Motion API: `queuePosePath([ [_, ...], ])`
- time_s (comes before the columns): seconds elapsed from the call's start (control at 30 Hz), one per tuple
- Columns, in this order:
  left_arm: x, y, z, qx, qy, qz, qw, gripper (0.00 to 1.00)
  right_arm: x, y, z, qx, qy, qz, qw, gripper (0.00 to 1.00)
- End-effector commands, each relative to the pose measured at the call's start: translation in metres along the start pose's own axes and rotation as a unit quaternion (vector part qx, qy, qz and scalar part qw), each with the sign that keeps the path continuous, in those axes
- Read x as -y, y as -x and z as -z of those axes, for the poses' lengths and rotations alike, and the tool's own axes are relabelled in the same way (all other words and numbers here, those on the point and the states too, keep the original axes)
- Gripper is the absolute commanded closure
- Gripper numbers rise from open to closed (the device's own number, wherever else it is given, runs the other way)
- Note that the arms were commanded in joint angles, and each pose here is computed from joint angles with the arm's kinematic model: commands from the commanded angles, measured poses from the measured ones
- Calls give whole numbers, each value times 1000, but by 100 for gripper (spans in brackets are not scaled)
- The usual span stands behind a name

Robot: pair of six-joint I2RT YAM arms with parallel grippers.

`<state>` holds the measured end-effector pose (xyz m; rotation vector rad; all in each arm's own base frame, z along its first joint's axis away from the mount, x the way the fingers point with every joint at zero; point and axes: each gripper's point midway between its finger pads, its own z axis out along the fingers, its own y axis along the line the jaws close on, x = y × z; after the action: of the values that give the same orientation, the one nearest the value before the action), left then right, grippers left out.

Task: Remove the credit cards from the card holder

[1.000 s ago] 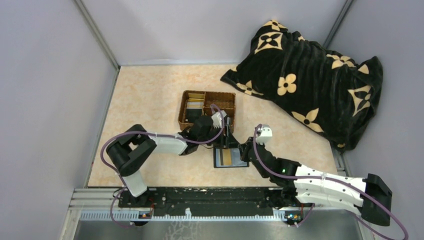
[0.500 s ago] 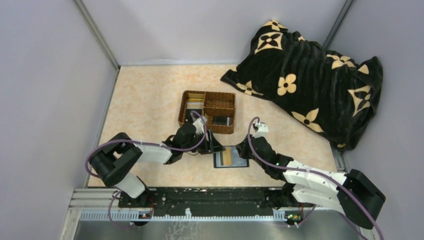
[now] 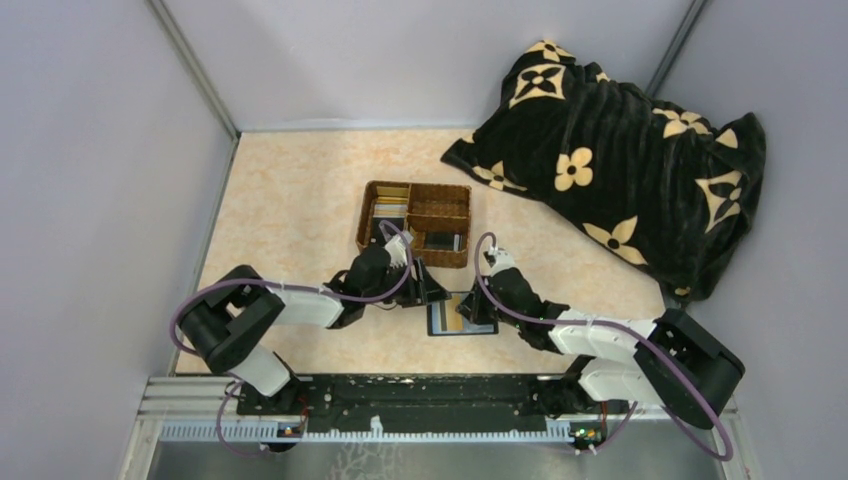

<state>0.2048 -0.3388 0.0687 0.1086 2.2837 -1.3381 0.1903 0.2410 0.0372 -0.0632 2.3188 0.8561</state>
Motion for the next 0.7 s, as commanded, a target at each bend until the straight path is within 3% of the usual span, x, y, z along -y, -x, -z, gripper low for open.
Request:
queuePosePath([
  [0.0, 0, -4, -2, -10, -4, -6, 1000, 39, -23, 24, 1, 33, 39, -3, 999, 97],
  [0.43, -10, -19, -8, -40, -3, 13, 999, 40, -3, 20, 6, 34, 10, -16, 999, 98],
  [0.67, -14, -23, -9, -47, 3, 18, 999, 40, 6, 17, 10, 31, -4, -17, 999, 86],
])
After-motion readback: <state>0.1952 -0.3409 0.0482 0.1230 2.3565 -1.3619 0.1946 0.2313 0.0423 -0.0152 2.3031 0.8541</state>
